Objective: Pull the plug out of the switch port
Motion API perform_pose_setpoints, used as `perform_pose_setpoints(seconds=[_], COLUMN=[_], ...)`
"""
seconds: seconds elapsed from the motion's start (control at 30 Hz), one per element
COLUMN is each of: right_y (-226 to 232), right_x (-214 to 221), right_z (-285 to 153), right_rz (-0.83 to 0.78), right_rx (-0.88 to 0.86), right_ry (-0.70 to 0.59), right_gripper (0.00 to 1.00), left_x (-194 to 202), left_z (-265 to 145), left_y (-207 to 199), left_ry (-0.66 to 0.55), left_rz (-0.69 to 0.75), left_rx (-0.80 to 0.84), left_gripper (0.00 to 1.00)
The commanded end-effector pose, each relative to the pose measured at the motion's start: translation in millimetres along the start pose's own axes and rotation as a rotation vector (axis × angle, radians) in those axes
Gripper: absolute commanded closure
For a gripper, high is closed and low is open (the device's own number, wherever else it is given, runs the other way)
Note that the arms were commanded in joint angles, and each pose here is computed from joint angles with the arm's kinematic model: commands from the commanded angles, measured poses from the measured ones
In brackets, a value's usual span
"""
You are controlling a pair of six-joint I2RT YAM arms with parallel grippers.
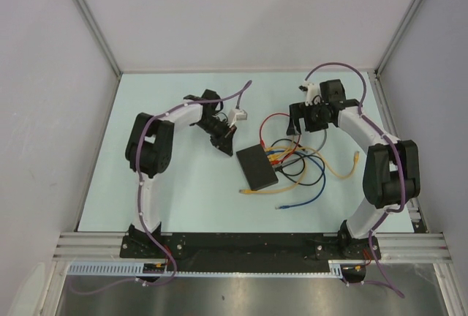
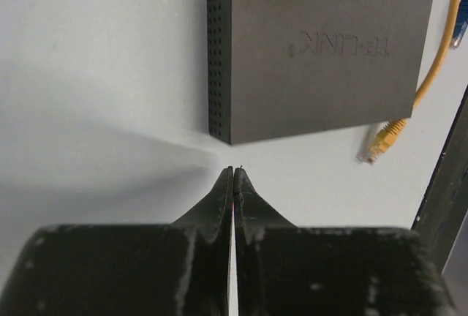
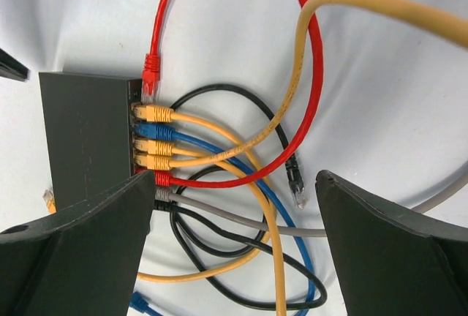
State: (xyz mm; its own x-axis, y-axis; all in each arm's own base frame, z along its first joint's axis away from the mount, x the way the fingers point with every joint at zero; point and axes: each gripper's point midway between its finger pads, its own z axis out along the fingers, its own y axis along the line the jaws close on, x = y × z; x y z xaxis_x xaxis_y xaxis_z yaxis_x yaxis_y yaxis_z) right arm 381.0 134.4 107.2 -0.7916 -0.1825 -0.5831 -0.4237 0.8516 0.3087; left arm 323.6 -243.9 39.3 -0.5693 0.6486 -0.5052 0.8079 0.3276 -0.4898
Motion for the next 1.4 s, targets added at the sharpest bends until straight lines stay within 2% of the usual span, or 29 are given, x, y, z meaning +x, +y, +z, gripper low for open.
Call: perform_pose_setpoints(seconds=[0.0,0.23,0.4,0.5,0.57,0.7,0.73,0.83,0.97,1.03,1.07,1.2,1.37], right_y=[0.1,-3.1,0.5,4.2,11.2,20.7,22.5,27.7,27.7,22.3,20.4,12.3,1.8], right_x=[-40.7,-46.1,-47.1,-46.7,-44.1,-39.9,-37.9,-33.4,-29.6,-29.2,-26.1,-17.8,-13.6], right_z=[-18.5,-20.8,-18.6,-15.6,-12.6,-6.5,-4.0,8.1,23.1,34.6,37.7,50.1,59.8], right_rz=[-0.072,-0.071,-0.08,-0.101,-0.114,-0.129,-0.131,-0.099,-0.086,-0.084,-0.077,-0.05,-0.063], right_rx=[0.027,0.025,-0.002,-0.035,-0.087,-0.176,-0.198,-0.268,-0.322,-0.329,-0.335,-0.374,-0.406], right_ry=[-0.117,-0.129,-0.133,-0.133,-0.123,-0.091,-0.08,-0.032,0.005,0.028,0.051,0.122,0.16], right_gripper=[0.04,0.04,0.04,0.05,0.06,0.09,0.1,0.13,0.18,0.21,0.26,0.36,0.39], left_x=[-22.4,-72.3,-128.3,-145.9,-144.5,-148.4,-146.7,-139.8,-126.3,-123.6,-124.1,-124.7,-119.8], left_z=[17.0,29.6,15.9,-9.3,-23.2,-65.1,-68.3,-72.0,-62.1,-57.1,-55.5,-40.8,-18.9], left_y=[-8.1,8.7,25.5,29.8,30.0,3.8,-1.5,-17.2,-16.2,-16.5,-16.9,-31.1,-36.7], left_ry=[-0.012,-0.127,-0.27,-0.32,-0.326,-0.368,-0.371,-0.383,-0.366,-0.357,-0.356,-0.321,-0.276], left_rz=[0.075,0.038,-0.002,-0.062,-0.098,-0.055,-0.054,-0.087,-0.149,-0.163,-0.158,-0.115,-0.114], left_rx=[0.087,0.1,0.045,0.012,-0.013,-0.071,-0.071,-0.049,-0.049,-0.04,-0.038,0.015,0.061], left_gripper=[0.99,0.99,0.99,0.91,0.79,0.57,0.5,0.39,0.31,0.31,0.32,0.52,0.74])
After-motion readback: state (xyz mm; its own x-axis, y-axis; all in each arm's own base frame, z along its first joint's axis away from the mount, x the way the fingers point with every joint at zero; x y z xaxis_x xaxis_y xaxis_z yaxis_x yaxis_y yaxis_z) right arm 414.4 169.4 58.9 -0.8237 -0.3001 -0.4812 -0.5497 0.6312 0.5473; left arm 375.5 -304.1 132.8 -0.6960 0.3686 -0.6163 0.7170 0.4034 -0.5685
